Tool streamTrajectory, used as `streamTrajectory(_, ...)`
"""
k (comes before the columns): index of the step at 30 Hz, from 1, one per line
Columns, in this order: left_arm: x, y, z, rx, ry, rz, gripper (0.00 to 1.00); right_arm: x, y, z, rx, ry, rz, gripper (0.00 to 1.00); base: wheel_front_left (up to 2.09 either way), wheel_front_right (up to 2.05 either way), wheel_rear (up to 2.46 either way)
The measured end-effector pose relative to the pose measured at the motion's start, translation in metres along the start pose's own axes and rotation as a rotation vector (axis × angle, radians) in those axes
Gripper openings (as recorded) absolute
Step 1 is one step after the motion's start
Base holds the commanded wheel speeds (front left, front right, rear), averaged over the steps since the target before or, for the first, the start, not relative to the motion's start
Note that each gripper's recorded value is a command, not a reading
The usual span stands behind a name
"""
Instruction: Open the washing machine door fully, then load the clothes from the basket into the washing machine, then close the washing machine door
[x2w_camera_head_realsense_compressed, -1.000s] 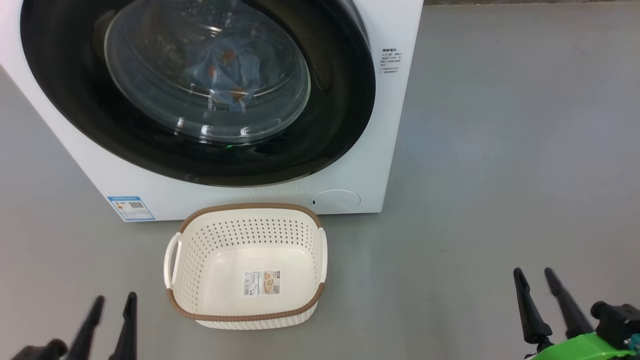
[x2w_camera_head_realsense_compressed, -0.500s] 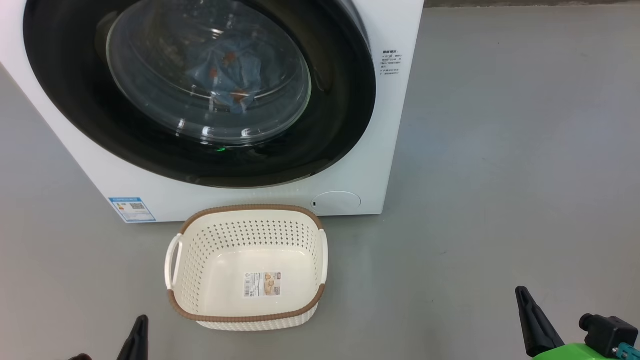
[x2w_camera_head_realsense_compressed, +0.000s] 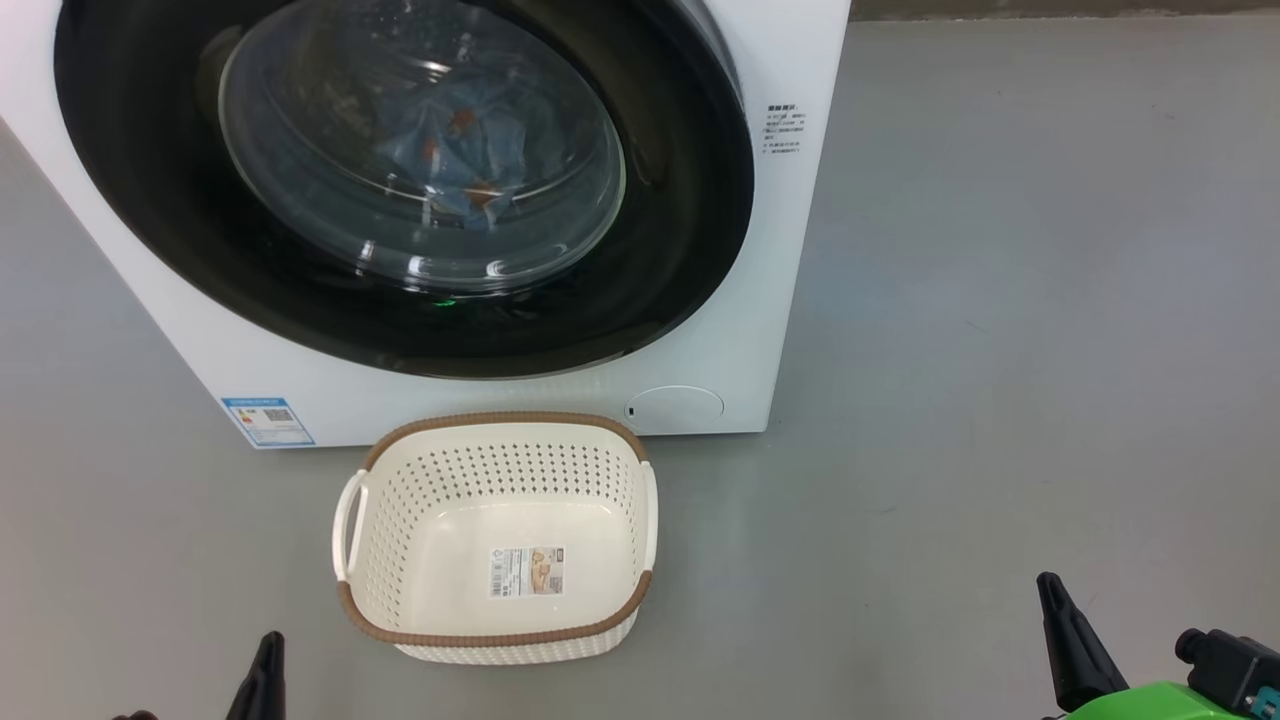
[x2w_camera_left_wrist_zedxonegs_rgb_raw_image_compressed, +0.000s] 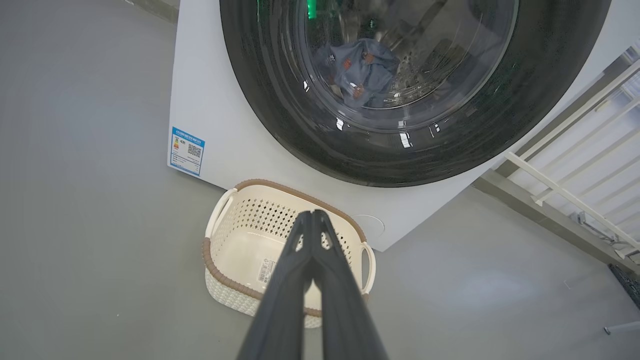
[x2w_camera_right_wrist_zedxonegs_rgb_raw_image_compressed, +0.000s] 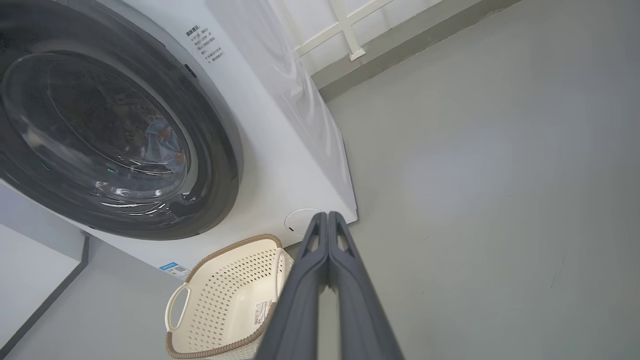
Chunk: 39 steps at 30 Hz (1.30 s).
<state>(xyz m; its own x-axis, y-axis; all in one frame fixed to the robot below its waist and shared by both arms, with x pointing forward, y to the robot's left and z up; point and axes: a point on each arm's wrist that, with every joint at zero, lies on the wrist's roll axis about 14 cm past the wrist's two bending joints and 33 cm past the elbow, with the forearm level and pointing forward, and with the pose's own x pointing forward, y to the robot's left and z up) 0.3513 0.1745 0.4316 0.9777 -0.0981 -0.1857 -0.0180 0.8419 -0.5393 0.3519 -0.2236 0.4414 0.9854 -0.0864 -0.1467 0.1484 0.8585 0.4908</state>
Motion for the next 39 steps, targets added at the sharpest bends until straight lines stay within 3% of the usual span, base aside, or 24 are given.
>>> streamTrajectory(39, 0.004, 0.001, 0.012, -0.372, -0.029, 0.045, 0.00, 0.004, 0.004, 0.005, 0.382, 0.011, -0.024, 0.00, 0.00, 0.00, 0.00)
